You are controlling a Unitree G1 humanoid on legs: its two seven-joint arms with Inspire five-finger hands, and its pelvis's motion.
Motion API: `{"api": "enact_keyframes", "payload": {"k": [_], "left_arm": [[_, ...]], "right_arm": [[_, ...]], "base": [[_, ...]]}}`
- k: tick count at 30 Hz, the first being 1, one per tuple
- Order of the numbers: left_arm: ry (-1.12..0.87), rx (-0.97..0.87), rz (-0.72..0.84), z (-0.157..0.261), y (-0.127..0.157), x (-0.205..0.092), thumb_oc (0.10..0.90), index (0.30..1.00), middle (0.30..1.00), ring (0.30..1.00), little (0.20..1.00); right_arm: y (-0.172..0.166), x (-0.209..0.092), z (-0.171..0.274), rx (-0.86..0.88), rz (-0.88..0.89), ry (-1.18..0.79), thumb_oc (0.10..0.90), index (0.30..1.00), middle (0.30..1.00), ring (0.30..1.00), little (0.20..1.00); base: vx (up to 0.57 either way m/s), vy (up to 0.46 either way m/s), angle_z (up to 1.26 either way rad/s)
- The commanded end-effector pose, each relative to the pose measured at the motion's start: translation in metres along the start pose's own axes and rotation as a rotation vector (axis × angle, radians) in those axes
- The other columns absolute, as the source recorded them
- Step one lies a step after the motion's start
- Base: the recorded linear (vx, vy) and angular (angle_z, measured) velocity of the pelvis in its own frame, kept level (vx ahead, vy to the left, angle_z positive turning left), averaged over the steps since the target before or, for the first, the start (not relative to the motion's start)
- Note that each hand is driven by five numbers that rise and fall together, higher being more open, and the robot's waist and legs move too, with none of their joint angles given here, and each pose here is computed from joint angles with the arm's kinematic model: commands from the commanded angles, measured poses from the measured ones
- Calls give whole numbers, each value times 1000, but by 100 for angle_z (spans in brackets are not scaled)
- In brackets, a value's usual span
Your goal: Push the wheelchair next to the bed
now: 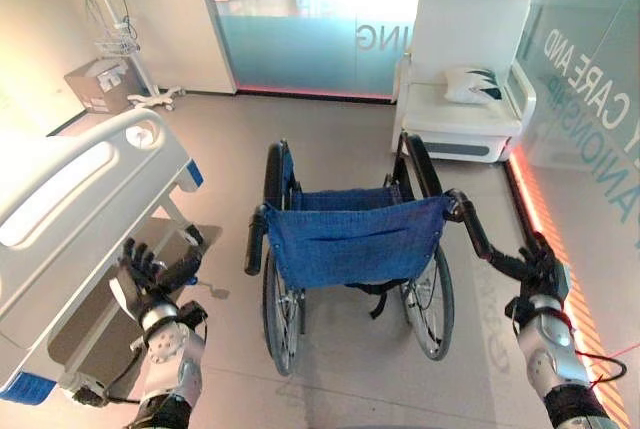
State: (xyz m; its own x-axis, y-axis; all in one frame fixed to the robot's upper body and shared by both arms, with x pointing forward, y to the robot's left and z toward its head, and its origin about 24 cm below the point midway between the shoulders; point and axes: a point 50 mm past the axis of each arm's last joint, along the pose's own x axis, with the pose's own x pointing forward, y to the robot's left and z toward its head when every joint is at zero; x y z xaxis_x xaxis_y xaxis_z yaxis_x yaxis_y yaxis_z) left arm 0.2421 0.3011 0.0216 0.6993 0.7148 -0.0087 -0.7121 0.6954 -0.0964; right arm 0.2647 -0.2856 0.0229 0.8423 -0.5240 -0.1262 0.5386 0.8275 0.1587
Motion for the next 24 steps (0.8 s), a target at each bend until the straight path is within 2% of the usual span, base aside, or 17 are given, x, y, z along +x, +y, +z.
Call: {"api": "enact_keyframes", "payload": {"k": [1,2,3,5,6,14,20,24], "left_arm": [[-383,-19,-163,85,-37,26,800,900,900,900,900],[-406,-36,-237,97,-45,25,800,900,900,900,900],[-406,-37,-238,97,-45,26,800,900,900,900,900],[-401,-65,-335,106,-55,24,800,900,900,900,900],[-381,-86,-423,109,-61,20,800,900,900,900,900],[-262,-88,-749,102,-74,-6,800,900,900,900,900],[-243,21,-783,99,-71,-9,800,900,900,900,900],[-234,212,-728,95,-56,-1,800,900,900,900,900]], "right_arm": [[28,15,91,39,52,-420,800,900,900,900,900],[34,15,105,44,82,-460,800,900,900,900,900],[34,15,105,44,82,-460,800,900,900,900,900],[43,15,117,40,144,-484,800,900,900,900,900],[49,13,122,28,203,-495,800,900,900,900,900],[61,-3,125,-31,416,-476,800,900,900,900,900],[64,-7,118,-130,479,-433,800,900,900,900,900],[56,-8,109,-239,493,-354,800,900,900,900,900]], "base": [[0,0,0],[0,0,0],[0,0,0],[-17,1,0],[0,0,0],[4,-4,0],[-16,-2,0],[-26,-4,0]]}}
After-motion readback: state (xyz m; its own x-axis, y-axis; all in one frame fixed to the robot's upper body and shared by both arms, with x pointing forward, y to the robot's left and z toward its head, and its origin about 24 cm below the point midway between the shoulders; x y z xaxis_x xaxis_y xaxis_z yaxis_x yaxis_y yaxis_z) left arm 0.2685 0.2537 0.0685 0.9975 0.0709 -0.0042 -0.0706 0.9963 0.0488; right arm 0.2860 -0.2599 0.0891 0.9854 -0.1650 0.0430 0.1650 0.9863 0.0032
